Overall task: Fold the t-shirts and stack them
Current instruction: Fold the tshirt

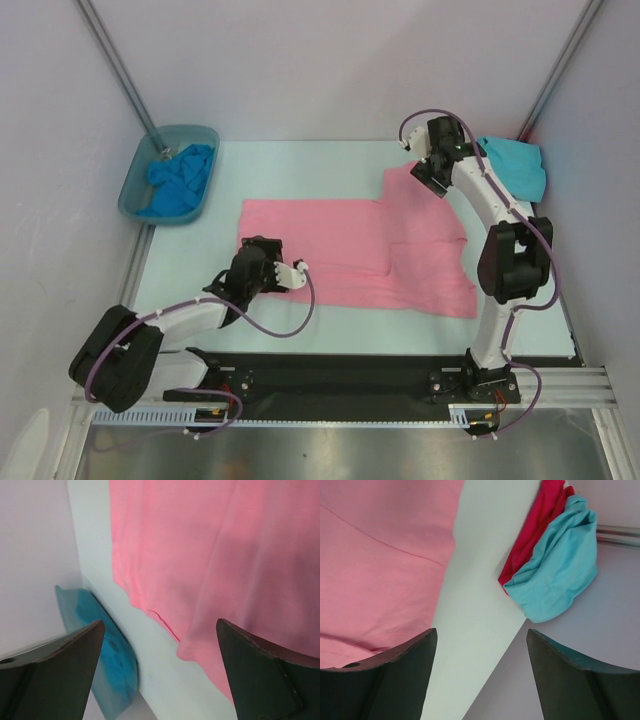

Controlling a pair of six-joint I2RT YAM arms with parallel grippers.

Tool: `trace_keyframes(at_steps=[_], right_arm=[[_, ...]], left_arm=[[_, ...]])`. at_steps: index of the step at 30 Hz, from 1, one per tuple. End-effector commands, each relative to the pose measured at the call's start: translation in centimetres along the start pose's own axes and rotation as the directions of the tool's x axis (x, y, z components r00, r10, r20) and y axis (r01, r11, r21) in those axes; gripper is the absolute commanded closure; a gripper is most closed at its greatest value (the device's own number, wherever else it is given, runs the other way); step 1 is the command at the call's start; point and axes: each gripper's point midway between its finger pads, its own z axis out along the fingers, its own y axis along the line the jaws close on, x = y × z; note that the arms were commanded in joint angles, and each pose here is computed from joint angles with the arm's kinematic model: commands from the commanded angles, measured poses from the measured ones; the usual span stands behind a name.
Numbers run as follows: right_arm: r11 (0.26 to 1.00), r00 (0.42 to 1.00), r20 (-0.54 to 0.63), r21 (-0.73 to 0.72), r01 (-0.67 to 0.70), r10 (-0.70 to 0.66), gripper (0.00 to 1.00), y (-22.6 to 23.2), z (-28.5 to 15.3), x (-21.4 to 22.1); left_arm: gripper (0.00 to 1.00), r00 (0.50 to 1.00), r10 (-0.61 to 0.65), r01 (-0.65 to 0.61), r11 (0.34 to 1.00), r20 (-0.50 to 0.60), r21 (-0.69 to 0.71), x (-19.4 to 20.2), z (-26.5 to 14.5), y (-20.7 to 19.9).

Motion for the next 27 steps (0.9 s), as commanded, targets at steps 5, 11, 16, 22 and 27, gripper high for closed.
trace_keyframes(at_steps=[5, 11, 16, 22, 27], right_arm=[[0.999, 0.999, -0.036, -0.028, 0.017, -0.018, 0.21, 1.7, 0.2, 0.0], [0.999, 1.000, -0.023, -0.028, 0.014, -0.015, 0.21, 1.6, 0.0, -0.5], [0.999, 1.000, -0.015, -0.035, 0.024, -0.024, 0.21, 2.2, -0.3, -0.9], [0.999, 1.000, -0.006, -0.031, 0.021, -0.021, 0.21, 2.0, -0.1, -1.2], [0.999, 1.000, -0.004, -0.036, 0.012, -0.012, 0.21, 2.2, 0.2, -1.5]], left_arm=[[0.00, 0.973, 0.165, -0.140, 0.978, 0.160, -0.157, -3.9, -1.5, 0.0], [0.00, 0.960, 0.221, -0.210, 0.975, 0.173, -0.078, -3.8, -0.7, -3.0], [0.00, 0.956, 0.264, -0.259, 0.964, 0.127, -0.055, -2.5, 0.6, -5.1], [0.00, 0.945, 0.300, -0.300, 0.954, 0.129, -0.015, -2.5, 0.6, -5.6], [0.00, 0.942, 0.311, -0.301, 0.949, 0.130, -0.090, -3.3, 0.2, -4.6]])
